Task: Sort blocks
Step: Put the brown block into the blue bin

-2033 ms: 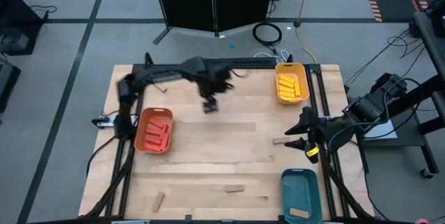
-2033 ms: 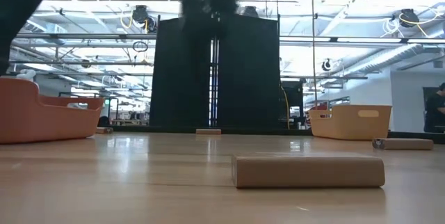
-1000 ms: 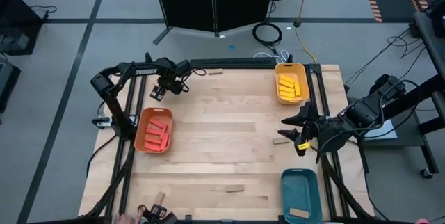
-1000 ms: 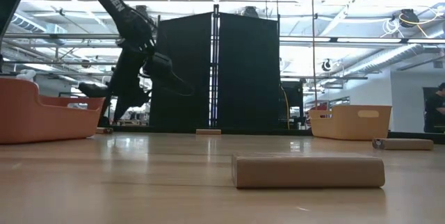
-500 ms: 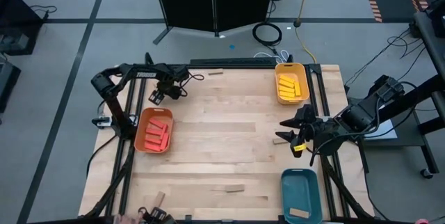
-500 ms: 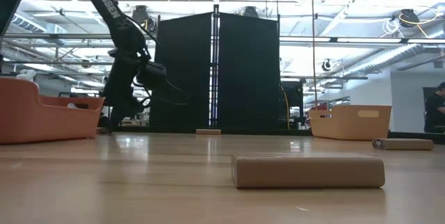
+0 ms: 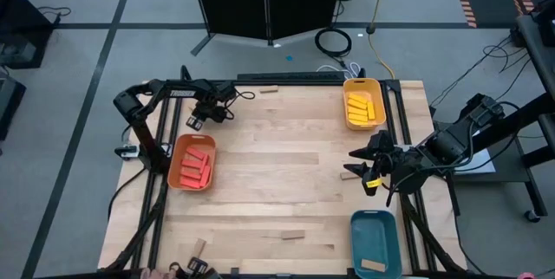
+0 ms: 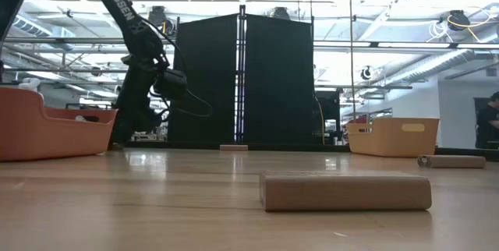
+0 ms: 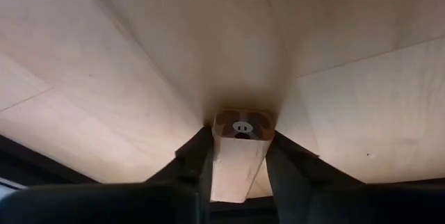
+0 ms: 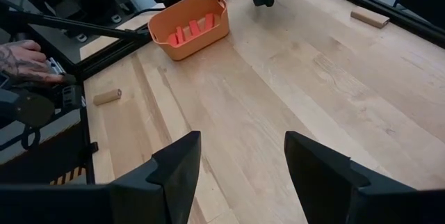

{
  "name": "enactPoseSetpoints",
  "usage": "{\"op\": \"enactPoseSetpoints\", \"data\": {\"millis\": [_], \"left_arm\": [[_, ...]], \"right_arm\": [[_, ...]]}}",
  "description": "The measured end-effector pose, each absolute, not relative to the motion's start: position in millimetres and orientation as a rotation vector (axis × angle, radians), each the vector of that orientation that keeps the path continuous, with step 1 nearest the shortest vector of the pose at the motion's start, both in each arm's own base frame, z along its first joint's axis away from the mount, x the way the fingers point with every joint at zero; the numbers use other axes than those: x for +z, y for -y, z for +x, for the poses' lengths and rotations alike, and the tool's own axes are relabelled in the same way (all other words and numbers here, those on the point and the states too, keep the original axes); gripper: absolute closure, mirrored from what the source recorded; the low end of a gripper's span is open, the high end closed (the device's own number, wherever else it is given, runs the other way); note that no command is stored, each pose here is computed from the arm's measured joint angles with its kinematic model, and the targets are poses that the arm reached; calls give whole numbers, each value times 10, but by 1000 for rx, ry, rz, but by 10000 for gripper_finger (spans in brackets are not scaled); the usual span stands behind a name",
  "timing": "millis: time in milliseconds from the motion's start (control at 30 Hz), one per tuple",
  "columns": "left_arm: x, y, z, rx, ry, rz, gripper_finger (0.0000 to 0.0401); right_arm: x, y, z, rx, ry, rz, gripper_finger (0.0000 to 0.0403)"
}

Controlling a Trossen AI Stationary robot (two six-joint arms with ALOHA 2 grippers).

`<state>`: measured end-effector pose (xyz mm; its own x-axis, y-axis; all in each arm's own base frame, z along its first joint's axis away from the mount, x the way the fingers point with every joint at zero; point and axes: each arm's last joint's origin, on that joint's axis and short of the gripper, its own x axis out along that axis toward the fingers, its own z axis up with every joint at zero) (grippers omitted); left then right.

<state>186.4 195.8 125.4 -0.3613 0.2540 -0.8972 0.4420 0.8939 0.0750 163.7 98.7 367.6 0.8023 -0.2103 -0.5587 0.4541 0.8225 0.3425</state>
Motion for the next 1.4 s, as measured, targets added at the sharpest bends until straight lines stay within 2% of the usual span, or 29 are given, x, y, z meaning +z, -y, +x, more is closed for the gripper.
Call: {"op": "enactPoseSetpoints", "data": {"millis": [133, 400, 600, 900, 1033, 1167, 1400], "left_arm": [[1266, -1929, 1898, -154, -1969, 481, 323], [1470, -1805, 2200, -113, -1816, 319, 307], [1799, -1607, 2686, -130, -1504, 109, 305], [2262, -957, 3580, -280, -845, -191, 305], [2455, -434, 3883, -358, -603, -127, 304], [2581, 72, 4048, -306, -419, 19, 304], [2277, 663, 4314, -347, -275, -101, 304]], "right_arm": [[3676, -987, 1637, -371, -529, 487, 202], [3675, -986, 1638, -370, -530, 477, 202], [3689, -974, 1620, -362, -528, 466, 202], [3707, -957, 1597, -341, -532, 424, 202], [3708, -955, 1594, -327, -539, 378, 202], [3708, -955, 1594, -314, -545, 331, 202], [3717, -961, 1602, -296, -542, 302, 202]]}}
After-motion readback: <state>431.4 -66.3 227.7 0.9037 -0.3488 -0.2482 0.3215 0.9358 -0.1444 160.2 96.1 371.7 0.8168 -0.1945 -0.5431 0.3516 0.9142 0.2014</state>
